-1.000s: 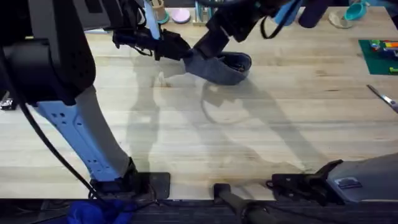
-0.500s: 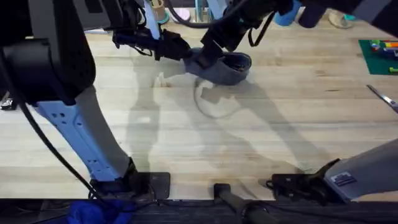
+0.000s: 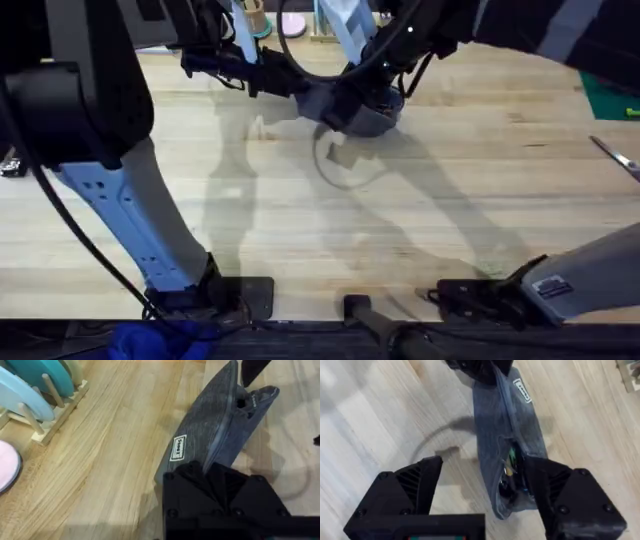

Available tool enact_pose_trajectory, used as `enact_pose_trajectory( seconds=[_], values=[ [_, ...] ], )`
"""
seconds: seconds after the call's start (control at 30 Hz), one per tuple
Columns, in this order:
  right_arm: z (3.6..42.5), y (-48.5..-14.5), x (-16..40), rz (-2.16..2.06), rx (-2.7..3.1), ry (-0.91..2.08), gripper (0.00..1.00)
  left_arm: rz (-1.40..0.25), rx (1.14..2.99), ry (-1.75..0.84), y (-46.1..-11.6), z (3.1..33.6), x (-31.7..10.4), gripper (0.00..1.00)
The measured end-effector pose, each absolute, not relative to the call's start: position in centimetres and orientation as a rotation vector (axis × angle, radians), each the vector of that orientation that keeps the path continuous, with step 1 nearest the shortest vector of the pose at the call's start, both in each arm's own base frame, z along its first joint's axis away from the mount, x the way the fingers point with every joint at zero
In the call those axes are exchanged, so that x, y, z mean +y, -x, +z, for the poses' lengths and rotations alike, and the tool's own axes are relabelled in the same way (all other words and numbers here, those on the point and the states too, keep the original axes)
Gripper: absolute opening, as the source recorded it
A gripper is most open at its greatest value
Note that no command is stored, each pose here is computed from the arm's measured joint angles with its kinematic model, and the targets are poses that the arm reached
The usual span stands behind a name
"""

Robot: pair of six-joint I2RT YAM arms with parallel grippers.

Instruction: Unzip the bag, pick up the pens from the table one at a time and place them inside, then zip the bag closed.

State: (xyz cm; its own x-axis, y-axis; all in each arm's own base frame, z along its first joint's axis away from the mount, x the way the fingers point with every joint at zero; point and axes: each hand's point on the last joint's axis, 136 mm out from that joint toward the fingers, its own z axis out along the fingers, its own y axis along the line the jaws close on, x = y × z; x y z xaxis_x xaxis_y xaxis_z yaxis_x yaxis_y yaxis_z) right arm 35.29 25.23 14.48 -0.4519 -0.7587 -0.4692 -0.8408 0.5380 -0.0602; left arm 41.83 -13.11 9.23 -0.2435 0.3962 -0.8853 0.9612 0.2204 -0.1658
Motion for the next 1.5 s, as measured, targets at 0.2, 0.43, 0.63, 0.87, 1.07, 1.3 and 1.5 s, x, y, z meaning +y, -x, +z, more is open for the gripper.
enact_pose_trajectory(
  seconds=[0.2, 0.43, 0.63, 0.87, 1.07, 1.3, 1.5],
  values=[
    [13.3, -36.1, 25.3, 0.253, 2.341, 1.307, 0.996, -0.985, 1.769, -1.265, -41.8, 9.2, -13.1, 0.041],
    [12.5, -36.2, 25.5, 0.259, 2.341, 1.326, 0.978, -0.985, 1.769, -1.265, -41.8, 9.2, -13.1, 0.041],
    [12.6, -36.2, 25.5, 0.257, 2.334, 1.331, 0.801, -0.986, 1.769, -1.264, -41.8, 9.2, -13.1, 0.041],
    [12.6, -36.3, 25.4, 0.256, 2.333, 1.329, 0.648, -0.987, 1.771, -1.264, -41.8, 9.2, -13.1, 0.041],
    [12.6, -36.3, 25.5, 0.257, 2.333, 1.330, 0.514, -0.988, 1.772, -1.264, -41.8, 9.2, -13.1, 0.042],
    [12.6, -36.3, 25.4, 0.256, 2.333, 1.329, 0.277, -0.988, 1.772, -1.264, -41.8, 9.2, -13.1, 0.041],
    [12.5, -36.3, 25.4, 0.256, 2.333, 1.331, 0.165, -0.987, 1.771, -1.264, -41.8, 9.2, -13.1, 0.041]
  ],
)
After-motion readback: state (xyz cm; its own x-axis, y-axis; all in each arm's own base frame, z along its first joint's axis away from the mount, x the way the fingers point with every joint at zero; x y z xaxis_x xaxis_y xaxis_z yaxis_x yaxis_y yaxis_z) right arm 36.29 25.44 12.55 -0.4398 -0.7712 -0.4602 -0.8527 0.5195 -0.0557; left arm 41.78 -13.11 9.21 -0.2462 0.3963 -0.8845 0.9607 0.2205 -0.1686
